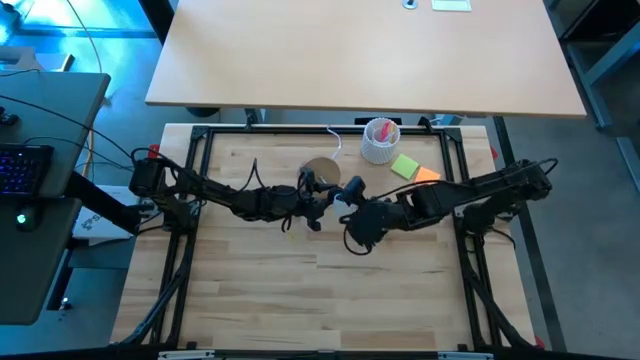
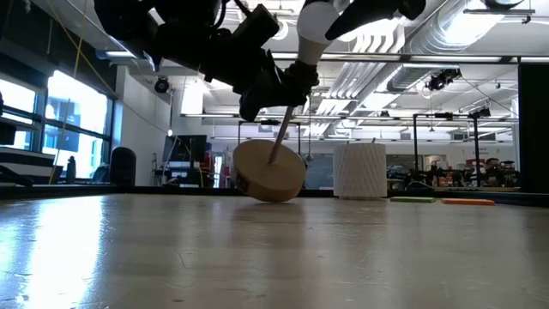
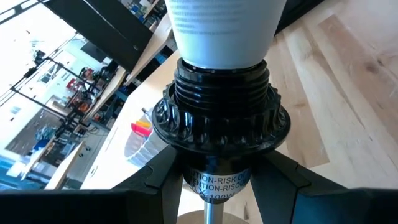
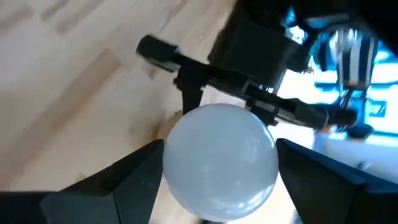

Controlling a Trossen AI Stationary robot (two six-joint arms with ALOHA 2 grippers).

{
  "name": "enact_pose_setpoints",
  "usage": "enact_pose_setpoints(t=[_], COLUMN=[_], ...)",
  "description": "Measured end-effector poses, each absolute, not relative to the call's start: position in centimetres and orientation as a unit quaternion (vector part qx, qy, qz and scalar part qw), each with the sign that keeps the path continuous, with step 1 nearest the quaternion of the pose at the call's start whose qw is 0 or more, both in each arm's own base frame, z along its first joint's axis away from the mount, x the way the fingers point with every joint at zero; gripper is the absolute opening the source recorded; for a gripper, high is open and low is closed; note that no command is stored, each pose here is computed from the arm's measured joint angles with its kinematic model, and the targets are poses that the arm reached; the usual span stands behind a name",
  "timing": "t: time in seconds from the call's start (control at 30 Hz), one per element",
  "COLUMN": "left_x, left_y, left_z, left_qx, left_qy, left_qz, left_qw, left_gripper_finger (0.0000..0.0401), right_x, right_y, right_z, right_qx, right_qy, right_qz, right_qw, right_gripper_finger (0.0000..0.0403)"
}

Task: Screw lightbulb
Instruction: Insert the light bulb into the lamp

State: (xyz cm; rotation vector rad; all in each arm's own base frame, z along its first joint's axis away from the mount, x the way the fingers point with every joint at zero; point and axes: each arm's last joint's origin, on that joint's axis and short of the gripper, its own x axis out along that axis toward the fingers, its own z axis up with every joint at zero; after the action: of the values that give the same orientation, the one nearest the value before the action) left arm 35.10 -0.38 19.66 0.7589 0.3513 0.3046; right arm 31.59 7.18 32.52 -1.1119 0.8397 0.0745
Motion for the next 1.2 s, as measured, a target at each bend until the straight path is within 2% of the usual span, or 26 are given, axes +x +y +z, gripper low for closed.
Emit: enact_pose_setpoints(t=[0.17,0.37,0.6,0.7,0.83,0.93,1.0,1.1,1.2], left_x=[35.1,35.0,34.9,34.9,34.9,34.9,34.9,34.9,35.0], left_y=[-0.4,-0.2,0.0,0.0,0.0,0.0,0.0,0.0,0.0], left_z=[19.7,19.7,19.8,19.8,19.8,19.8,19.8,19.8,19.8], left_qx=[0.36,0.349,0.319,0.317,0.318,0.319,0.319,0.32,0.32], left_qy=[0.168,0.176,0.175,0.174,0.176,0.176,0.177,0.176,0.175], left_qz=[0.154,0.189,0.226,0.231,0.23,0.23,0.23,0.226,0.222], left_qw=[0.904,0.901,0.904,0.903,0.903,0.902,0.902,0.903,0.904], left_gripper_finger=[0.0143,0.0143,0.0143,0.0143,0.0143,0.0143,0.0143,0.0143,0.0143], right_x=[31.7,31.7,31.7,32.1,32.6,32.6,32.4,31.8,31.2], right_y=[7.1,7.0,6.7,7.0,8.1,8.6,8.6,8.5,8.4], right_z=[32.6,32.7,32.9,33.5,34.5,34.7,34.5,33.5,32.7], right_qx=[-0.413,-0.248,-0.071,-0.042,-0.105,-0.207,-0.299,-0.438,-0.53], right_qy=[0.385,0.371,0.317,0.274,0.238,0.248,0.277,0.339,0.383], right_qz=[-0.017,-0.098,-0.239,-0.251,-0.21,-0.177,-0.149,-0.069,-0.004], right_qw=[0.825,0.889,0.915,0.928,0.942,0.93,0.901,0.83,0.757], right_gripper_finger=[0.0302,0.0302,0.0302,0.0302,0.0302,0.0302,0.0302,0.0302,0.0302])
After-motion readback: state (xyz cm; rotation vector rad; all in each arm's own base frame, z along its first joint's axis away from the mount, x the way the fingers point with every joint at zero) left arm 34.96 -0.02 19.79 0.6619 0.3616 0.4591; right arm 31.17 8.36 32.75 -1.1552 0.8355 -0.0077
